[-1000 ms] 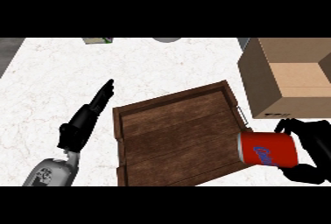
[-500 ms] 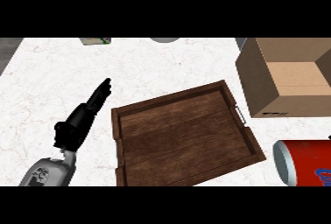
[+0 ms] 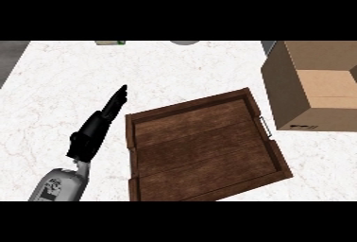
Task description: Pick the can from the tray and place it in the cardboard box
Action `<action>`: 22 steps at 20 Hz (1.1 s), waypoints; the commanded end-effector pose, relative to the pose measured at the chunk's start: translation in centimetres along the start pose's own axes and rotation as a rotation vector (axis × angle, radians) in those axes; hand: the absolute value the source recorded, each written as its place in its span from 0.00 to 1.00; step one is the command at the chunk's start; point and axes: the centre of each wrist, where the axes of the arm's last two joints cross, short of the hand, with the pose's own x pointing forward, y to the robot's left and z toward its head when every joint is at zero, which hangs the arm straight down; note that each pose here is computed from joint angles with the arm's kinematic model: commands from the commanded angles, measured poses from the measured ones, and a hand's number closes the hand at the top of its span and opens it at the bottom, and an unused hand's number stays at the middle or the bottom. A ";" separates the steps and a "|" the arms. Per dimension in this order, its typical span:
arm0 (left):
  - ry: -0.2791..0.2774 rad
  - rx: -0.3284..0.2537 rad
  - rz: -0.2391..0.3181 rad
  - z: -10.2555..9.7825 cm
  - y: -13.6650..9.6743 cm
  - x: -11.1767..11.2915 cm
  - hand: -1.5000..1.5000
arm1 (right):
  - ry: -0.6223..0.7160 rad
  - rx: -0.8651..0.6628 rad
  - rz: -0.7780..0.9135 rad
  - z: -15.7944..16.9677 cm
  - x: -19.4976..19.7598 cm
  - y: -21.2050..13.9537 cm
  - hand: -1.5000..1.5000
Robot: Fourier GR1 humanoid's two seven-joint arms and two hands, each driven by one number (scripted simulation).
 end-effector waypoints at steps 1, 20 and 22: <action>-0.010 -0.022 -0.002 -0.2 -1.3 1.2 0.50 | 0.058 -0.025 0.012 0.3 -0.2 -2.2 1.00; -0.017 -0.043 0.005 -0.8 -0.1 1.0 0.50 | 0.159 -0.051 0.031 -11.1 -4.8 0.1 1.00; -0.018 -0.049 0.001 -0.4 -2.5 -0.2 0.50 | 0.162 -0.032 0.091 -12.0 -6.5 1.9 1.00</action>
